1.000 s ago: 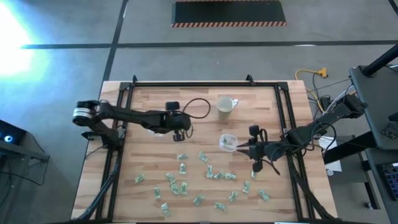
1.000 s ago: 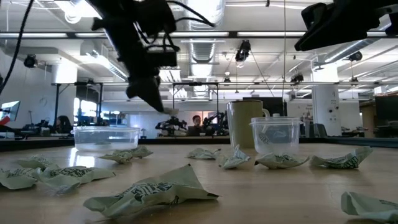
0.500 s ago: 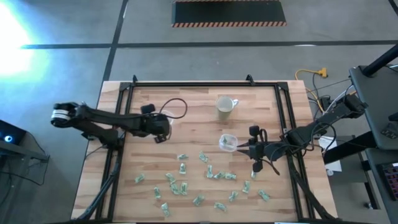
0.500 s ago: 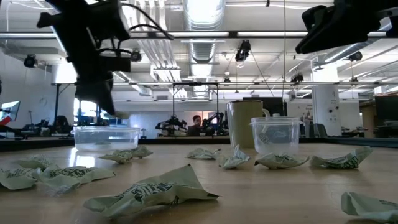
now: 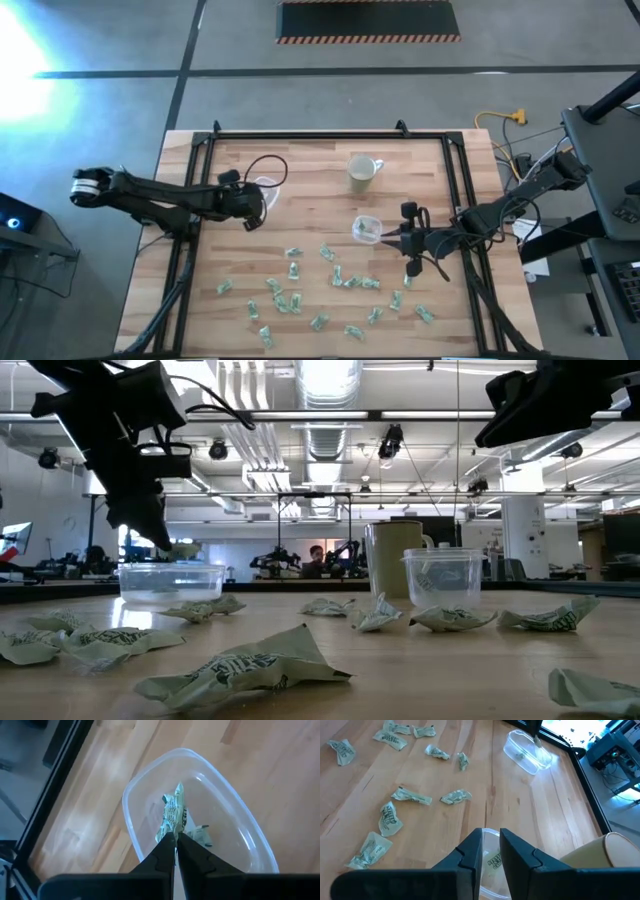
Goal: Pick and place Stevia / Truvia into bins
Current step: Put the stevia packet into the left transparent container, then put the stevia packet into the right transparent container
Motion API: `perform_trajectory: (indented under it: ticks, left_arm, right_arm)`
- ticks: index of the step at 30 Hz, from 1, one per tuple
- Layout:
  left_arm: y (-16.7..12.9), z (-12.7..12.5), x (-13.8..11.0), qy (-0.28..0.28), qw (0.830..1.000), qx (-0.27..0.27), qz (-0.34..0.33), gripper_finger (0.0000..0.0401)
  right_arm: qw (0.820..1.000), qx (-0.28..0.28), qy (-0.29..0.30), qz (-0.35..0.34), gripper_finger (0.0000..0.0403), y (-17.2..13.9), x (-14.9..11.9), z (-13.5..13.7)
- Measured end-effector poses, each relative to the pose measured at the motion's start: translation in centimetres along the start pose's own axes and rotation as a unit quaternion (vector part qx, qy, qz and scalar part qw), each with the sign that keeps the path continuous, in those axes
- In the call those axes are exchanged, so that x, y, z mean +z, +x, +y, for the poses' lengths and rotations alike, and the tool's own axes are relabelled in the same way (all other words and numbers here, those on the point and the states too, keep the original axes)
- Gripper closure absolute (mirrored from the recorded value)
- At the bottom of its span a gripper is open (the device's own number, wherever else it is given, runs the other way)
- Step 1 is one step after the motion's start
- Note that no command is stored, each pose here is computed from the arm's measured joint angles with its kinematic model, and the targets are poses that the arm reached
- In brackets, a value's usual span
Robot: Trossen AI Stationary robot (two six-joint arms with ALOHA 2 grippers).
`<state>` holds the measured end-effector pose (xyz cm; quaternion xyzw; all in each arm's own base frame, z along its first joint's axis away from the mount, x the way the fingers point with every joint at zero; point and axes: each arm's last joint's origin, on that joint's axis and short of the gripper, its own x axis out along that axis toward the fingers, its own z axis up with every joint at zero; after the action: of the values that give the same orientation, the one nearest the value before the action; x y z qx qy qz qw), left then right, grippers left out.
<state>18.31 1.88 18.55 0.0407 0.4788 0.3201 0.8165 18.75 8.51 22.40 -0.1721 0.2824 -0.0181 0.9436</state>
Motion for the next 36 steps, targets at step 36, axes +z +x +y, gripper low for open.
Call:
perform_trajectory:
  ticks: [36]
  left_arm:
    - [0.0, -0.1, 0.2, 0.028, 1.000, -0.008, 0.001, 0.0266]
  right_arm:
    - [0.970, 0.184, 0.080, 0.134, 0.0346, 5.1, -3.8, 7.4]
